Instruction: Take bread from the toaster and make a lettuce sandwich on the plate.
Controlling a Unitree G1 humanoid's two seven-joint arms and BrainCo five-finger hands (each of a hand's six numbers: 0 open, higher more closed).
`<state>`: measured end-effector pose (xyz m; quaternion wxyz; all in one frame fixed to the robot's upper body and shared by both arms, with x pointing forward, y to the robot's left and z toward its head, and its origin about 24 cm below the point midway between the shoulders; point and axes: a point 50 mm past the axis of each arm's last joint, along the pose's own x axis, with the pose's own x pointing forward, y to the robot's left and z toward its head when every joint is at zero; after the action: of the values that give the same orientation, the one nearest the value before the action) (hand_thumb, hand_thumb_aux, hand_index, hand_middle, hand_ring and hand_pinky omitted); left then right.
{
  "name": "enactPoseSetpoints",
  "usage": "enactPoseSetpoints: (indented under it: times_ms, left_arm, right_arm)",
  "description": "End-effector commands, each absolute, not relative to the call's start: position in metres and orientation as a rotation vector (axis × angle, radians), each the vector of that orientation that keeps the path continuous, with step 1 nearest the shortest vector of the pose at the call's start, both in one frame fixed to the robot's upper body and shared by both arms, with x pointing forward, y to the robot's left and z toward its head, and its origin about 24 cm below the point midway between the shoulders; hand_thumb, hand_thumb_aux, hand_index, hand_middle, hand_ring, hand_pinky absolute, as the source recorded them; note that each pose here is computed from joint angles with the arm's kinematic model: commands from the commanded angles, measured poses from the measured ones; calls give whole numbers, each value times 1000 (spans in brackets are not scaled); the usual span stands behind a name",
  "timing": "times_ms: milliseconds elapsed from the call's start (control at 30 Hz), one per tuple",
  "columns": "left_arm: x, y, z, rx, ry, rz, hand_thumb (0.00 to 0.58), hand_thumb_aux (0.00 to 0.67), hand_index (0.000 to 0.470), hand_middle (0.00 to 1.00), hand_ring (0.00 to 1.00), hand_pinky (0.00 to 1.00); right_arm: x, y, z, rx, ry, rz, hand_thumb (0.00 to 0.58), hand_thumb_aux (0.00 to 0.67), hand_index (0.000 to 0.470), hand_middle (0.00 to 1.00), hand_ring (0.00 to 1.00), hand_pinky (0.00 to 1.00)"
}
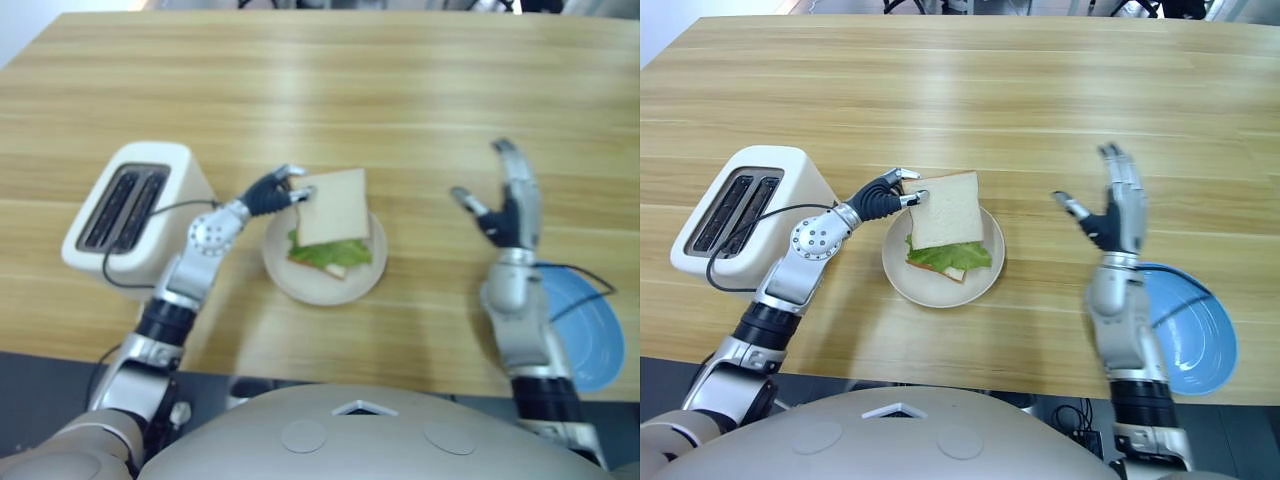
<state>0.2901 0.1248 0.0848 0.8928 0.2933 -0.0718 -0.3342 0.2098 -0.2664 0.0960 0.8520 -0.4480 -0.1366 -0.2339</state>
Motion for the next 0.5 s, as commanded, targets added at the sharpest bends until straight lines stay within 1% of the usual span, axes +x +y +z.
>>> enactPoseSetpoints:
  times_ms: [33,200,367,500]
  left_arm:
    - [296,134,87,614,-142,-747,580,670,460,1000,1000,1000]
    - [305,138,81,653,-87,-853,580,670,460,1000,1000,1000]
    - [305,126,69,653,-30,-1015,580,670,460,1000,1000,1000]
    - [309,120,60,701,5,-1070,580,670,460,1000,1000,1000]
  right_arm:
    - [202,-277,96,-949,-253,-518,0,0,0,0,0,0]
    - [199,-271,84,-948,-217,-477,0,0,0,0,0,0]
    - [202,-258,77,-943,-213,-429,0,0,0,0,0,0]
    - [206,-248,78,-951,-232,-372,0,0,0,0,0,0]
